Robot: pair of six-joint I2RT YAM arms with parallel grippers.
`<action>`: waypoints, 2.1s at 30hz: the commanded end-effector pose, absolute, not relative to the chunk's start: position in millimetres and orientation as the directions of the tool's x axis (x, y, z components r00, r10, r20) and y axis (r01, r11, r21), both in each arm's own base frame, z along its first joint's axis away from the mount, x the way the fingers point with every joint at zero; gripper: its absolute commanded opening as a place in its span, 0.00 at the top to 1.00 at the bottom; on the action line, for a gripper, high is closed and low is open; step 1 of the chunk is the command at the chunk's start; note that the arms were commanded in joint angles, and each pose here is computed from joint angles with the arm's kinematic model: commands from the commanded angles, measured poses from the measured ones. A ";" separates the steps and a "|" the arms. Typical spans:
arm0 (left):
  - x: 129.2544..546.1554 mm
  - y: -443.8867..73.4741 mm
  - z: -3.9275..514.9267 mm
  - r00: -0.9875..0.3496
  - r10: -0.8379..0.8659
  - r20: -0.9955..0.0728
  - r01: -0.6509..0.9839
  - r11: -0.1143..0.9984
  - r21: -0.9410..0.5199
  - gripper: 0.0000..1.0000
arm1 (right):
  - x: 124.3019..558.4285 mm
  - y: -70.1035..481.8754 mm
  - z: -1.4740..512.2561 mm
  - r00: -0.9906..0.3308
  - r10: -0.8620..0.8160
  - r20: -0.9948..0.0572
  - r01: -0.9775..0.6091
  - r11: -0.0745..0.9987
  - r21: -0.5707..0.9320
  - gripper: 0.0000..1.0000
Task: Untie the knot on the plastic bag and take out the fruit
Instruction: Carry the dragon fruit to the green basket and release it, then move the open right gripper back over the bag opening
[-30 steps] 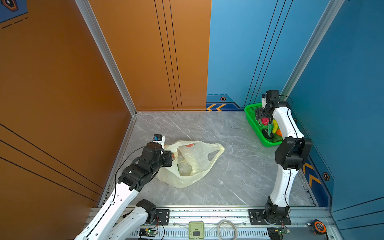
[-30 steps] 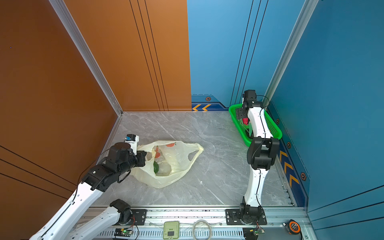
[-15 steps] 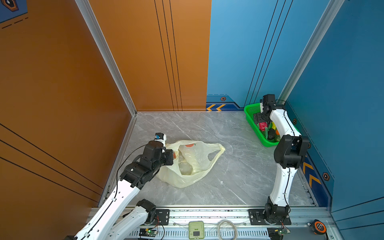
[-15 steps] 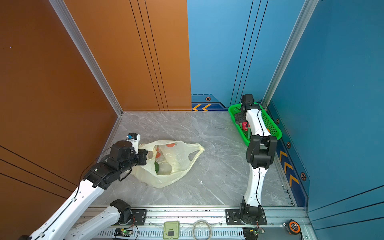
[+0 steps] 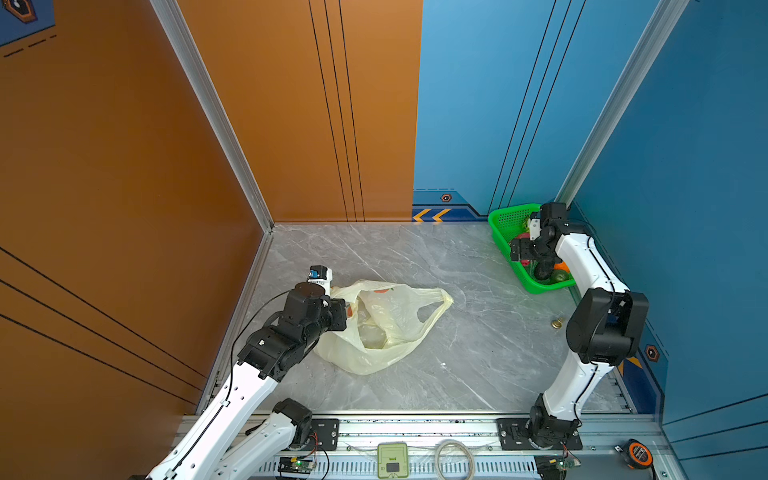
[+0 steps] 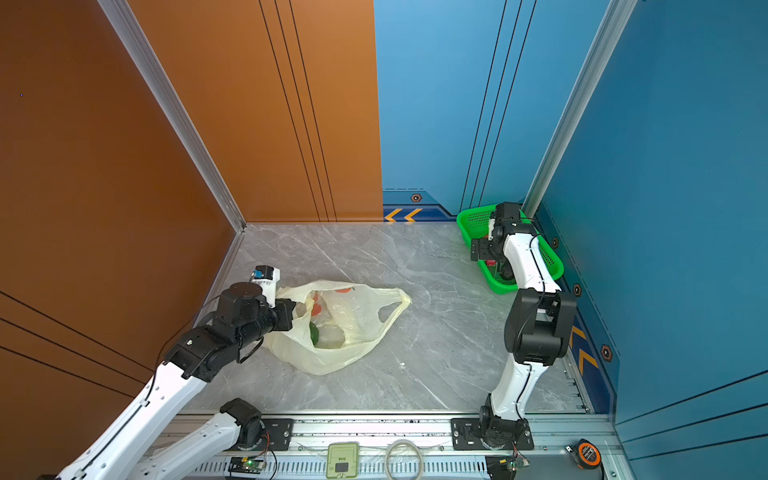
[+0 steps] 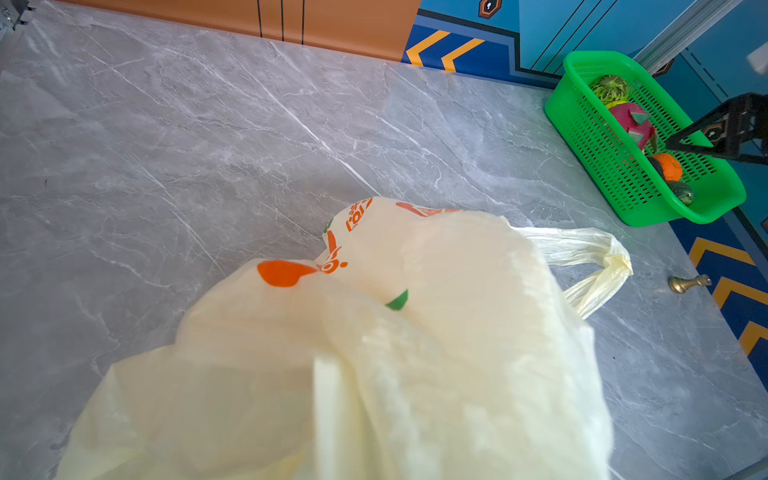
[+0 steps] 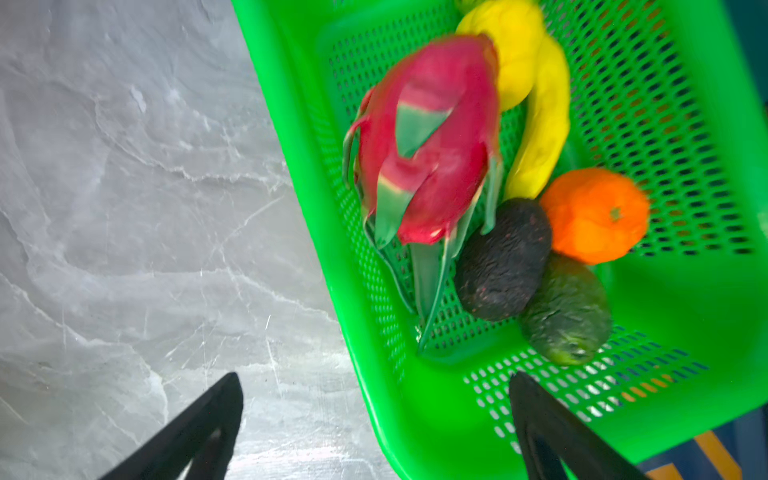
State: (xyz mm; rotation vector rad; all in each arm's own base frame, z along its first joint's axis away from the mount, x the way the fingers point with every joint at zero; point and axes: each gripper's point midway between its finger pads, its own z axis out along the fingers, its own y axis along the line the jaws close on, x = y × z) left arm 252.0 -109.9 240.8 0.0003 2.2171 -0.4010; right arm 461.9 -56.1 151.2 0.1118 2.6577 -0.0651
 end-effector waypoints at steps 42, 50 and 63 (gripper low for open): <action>210.4 -137.8 249.3 -0.644 -0.176 -0.745 0.299 0.838 -0.456 1.00 | 293.9 185.2 256.0 -0.819 -0.137 -0.557 -0.327 0.910 0.256 0.00; 213.1 -173.0 262.0 -0.643 -0.160 -0.749 0.420 0.745 -0.519 1.00 | 221.0 246.0 284.6 -0.794 -0.176 -0.582 -0.460 0.799 0.387 0.01; 181.0 -168.0 239.6 -0.632 -0.096 -0.769 0.473 0.738 -0.481 1.00 | 174.1 352.1 194.6 -0.799 -0.255 -0.545 -0.533 0.719 0.446 0.04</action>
